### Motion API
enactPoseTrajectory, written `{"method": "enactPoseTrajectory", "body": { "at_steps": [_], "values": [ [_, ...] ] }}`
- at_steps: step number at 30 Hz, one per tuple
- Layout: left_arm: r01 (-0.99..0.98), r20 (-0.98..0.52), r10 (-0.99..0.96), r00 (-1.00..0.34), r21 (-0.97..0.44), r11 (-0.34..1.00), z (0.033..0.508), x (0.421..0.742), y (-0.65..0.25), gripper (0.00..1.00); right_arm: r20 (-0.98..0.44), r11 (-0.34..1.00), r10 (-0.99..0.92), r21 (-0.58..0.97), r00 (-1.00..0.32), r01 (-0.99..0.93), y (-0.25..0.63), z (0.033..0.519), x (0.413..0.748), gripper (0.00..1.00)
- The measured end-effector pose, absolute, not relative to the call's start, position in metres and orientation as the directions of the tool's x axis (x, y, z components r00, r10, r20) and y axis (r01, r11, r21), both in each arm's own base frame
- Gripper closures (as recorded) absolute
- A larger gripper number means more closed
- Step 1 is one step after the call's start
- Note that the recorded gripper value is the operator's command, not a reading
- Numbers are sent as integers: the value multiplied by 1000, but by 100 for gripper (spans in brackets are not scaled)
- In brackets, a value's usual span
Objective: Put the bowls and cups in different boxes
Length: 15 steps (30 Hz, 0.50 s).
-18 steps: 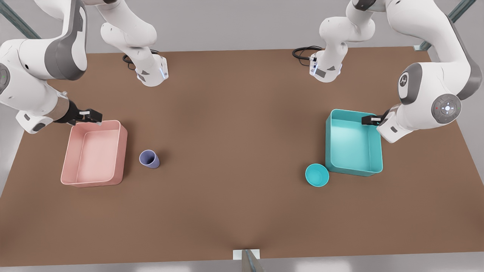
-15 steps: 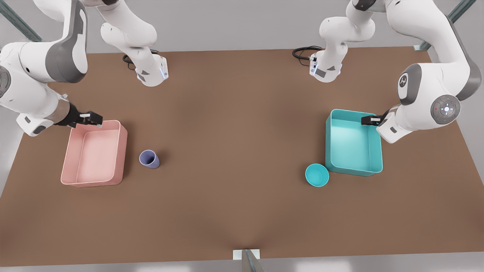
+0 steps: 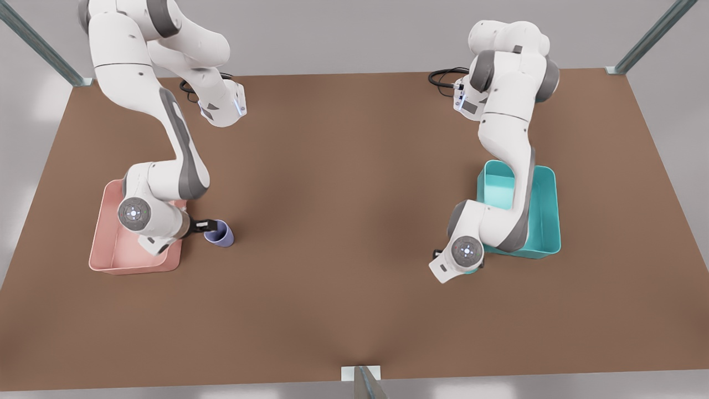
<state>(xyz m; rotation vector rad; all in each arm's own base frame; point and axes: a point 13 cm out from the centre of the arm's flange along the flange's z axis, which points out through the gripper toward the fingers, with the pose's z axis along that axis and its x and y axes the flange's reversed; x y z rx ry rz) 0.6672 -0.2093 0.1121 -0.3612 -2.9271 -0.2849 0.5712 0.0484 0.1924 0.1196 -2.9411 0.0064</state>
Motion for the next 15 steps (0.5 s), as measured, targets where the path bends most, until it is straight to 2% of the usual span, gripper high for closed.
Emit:
{"method": "enactPoseTrajectory", "body": {
  "at_steps": [8, 9, 10, 11, 14, 15],
  "values": [
    [221, 208, 181, -961, 188, 957, 66, 648, -211, 0, 191, 999, -50, 11, -980, -49, 30, 131, 555, 0],
    [215, 207, 175, -963, 190, 958, 63, 648, -210, 7, 198, 999, -48, 13, -979, -46, 29, 121, 549, 0],
    [208, 205, 168, -964, 192, 959, 62, 648, -210, 31, 203, 999, -47, 14, -978, -45, 29, 112, 545, 0],
    [201, 202, 161, -966, 195, 960, 61, 648, -210, 47, 202, 999, -47, 16, -978, -45, 29, 107, 543, 0],
    [179, 194, 139, -971, 209, 961, 61, 650, -208, 73, 197, 999, -47, 18, -979, -44, 30, 97, 540, 0],
    [172, 190, 131, -973, 215, 961, 62, 650, -207, 77, 194, 999, -46, 19, -980, -43, 30, 94, 540, 0]
  ]
}}
